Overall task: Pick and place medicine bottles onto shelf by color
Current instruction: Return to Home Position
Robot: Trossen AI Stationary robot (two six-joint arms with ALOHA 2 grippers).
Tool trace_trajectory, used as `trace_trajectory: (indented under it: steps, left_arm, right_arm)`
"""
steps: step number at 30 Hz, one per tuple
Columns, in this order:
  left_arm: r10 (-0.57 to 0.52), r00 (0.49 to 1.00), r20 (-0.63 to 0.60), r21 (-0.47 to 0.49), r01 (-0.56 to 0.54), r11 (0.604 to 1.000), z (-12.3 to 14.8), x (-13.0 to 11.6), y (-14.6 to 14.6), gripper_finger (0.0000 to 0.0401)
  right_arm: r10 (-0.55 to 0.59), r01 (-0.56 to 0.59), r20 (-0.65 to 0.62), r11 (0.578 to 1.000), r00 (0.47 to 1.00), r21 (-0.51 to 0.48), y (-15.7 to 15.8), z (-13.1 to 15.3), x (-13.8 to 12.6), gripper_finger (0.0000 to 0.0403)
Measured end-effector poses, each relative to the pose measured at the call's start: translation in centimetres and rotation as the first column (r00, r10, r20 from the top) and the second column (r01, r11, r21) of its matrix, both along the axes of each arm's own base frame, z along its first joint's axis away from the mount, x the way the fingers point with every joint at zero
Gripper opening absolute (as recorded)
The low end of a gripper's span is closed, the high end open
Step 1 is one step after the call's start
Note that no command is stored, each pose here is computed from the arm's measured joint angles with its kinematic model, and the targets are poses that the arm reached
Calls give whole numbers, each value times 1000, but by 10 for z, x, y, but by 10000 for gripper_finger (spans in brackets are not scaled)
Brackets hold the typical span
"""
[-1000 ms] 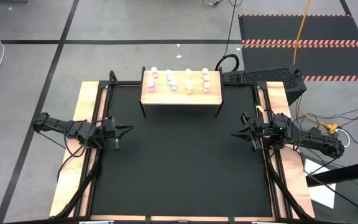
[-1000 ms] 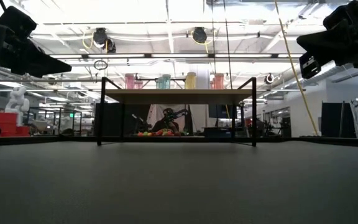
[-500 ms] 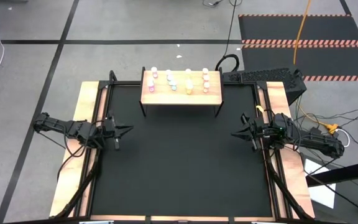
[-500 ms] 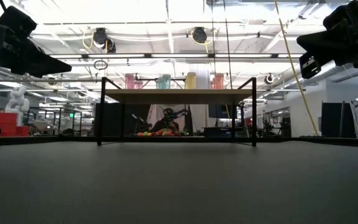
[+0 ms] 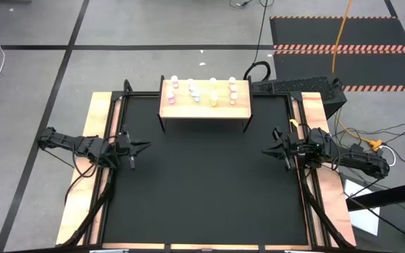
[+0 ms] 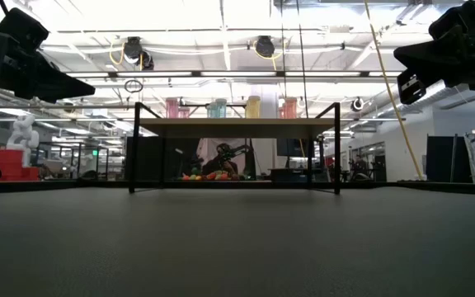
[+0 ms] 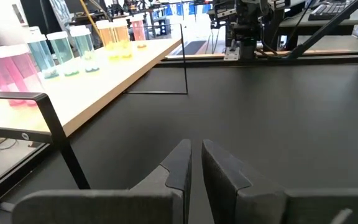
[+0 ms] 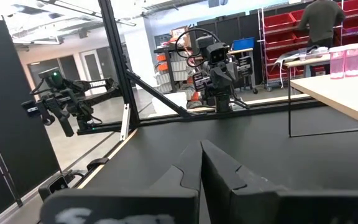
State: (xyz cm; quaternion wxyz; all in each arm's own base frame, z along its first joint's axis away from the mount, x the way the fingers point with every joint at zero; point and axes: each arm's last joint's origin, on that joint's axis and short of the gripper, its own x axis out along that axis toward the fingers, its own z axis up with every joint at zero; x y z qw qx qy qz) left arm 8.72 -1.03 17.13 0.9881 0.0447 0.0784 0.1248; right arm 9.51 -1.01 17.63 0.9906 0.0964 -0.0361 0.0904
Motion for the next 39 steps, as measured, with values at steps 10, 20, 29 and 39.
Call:
trace_trajectory:
  steps: [10,20,29,39]
  left_arm:
    - [0,1000,1,0,0,1000,0,0,0,42]
    - [0,1000,1,-1,0,1000,0,0,0,42]
    - [0,1000,0,0,0,1000,0,0,0,42]
    - [0,1000,1,0,0,1000,0,0,0,42]
  right_arm:
    - [69,-69,-18,998,997,6,8,-1,2,0]
    - [68,-68,-18,998,998,6,8,-1,2,0]
    - [68,-68,-18,998,998,6,8,-1,2,0]
    - [68,-68,-18,998,998,6,8,-1,2,0]
